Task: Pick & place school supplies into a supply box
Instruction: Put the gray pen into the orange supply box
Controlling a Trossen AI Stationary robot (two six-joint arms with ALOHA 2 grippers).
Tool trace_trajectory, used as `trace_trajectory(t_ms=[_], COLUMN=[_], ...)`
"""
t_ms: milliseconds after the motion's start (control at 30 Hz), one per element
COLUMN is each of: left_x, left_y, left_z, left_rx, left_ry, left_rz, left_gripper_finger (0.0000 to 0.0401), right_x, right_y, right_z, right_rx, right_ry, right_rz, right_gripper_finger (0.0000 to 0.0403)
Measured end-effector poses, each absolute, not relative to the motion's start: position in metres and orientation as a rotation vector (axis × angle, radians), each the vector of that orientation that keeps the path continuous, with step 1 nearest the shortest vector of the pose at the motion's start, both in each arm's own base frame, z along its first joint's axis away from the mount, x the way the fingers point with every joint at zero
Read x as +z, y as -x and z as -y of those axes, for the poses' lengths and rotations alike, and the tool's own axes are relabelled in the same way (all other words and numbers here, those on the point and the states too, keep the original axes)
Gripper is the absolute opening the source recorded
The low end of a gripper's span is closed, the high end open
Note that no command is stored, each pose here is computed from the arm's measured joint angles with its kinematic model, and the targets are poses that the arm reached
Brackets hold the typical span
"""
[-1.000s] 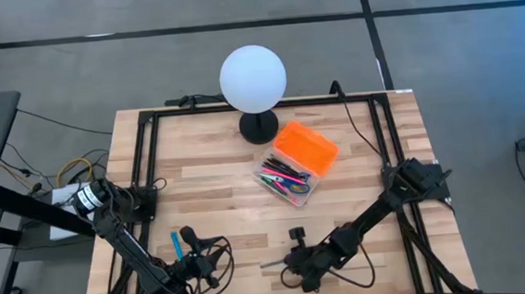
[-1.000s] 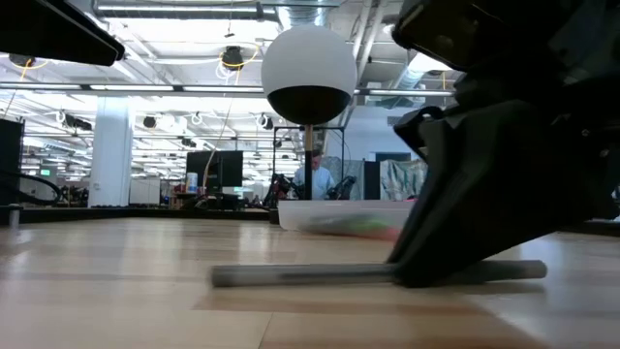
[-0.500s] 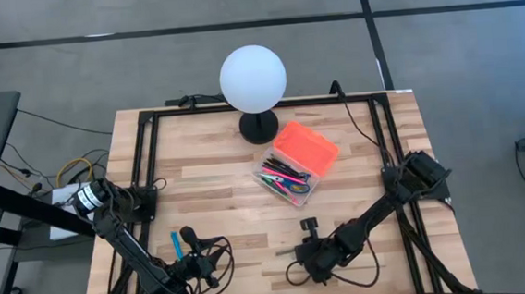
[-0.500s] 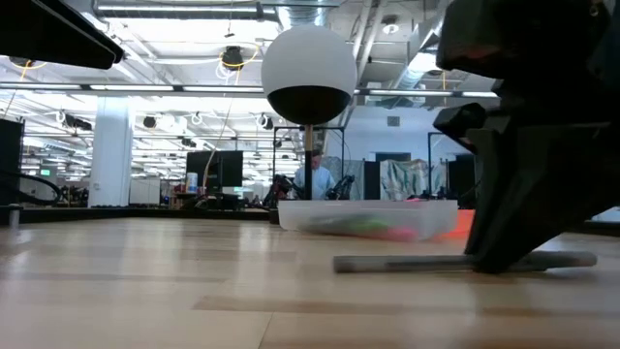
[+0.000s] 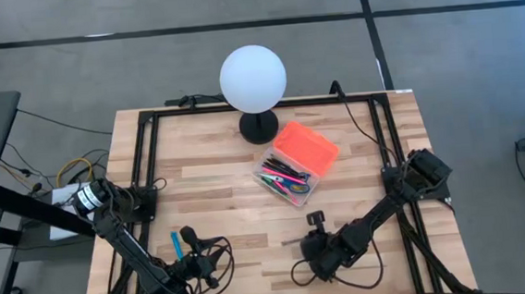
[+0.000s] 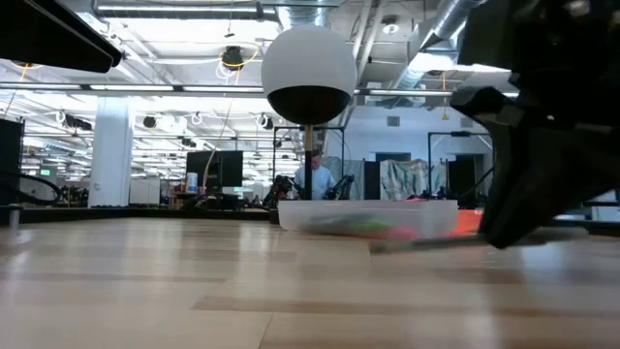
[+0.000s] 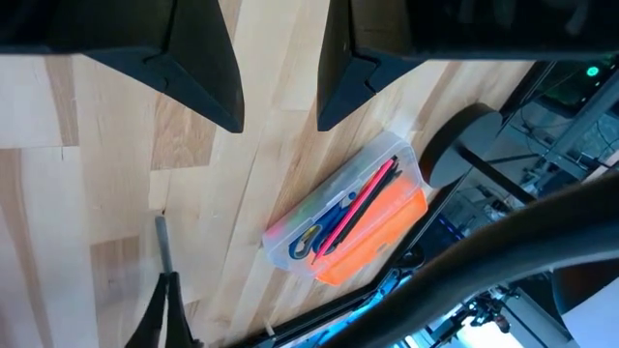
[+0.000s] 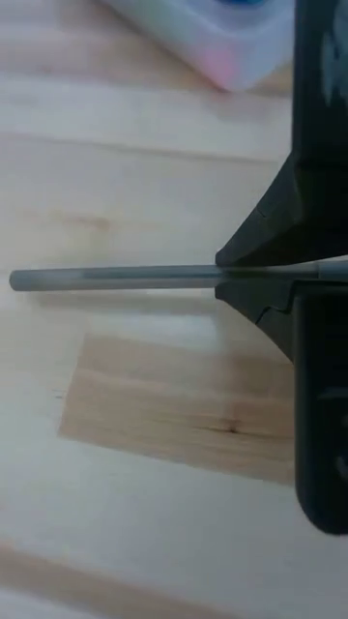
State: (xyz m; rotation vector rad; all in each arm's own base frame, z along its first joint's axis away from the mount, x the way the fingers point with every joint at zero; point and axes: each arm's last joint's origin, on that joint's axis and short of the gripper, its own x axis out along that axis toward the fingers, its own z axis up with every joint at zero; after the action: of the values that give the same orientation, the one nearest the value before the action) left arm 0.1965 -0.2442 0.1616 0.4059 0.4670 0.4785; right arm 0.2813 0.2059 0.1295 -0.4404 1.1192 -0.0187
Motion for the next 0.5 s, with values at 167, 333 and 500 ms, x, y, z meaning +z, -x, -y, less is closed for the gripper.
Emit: trace_trajectory(t_ms=[167,333,500], left_x=[0.162,0.162,0.162], left_y=[-0.197,-0.197,-0.197], left_z=[0.244,0.244,0.244], left_rx=[0.478,0.477,0.477], left_ry=[-0.410,-0.411,-0.412], left_rz=[-0.468,-0.468,-0.468], left_gripper_finger=[0.0128,0.0128,0.0128], right_x=[0.137,0.150,0.167], right_y=[-0.283,-0.285,-0.298], right_z=[-0.210,-0.212,-0.197], right_rx=[-0.049,-0.164,-0.379], right_ry=[0.489,0.594,0.587], right_rz=[-1.088,-1.010,-0.934], right_gripper_finger=[0.0000,0.0000,0.0000])
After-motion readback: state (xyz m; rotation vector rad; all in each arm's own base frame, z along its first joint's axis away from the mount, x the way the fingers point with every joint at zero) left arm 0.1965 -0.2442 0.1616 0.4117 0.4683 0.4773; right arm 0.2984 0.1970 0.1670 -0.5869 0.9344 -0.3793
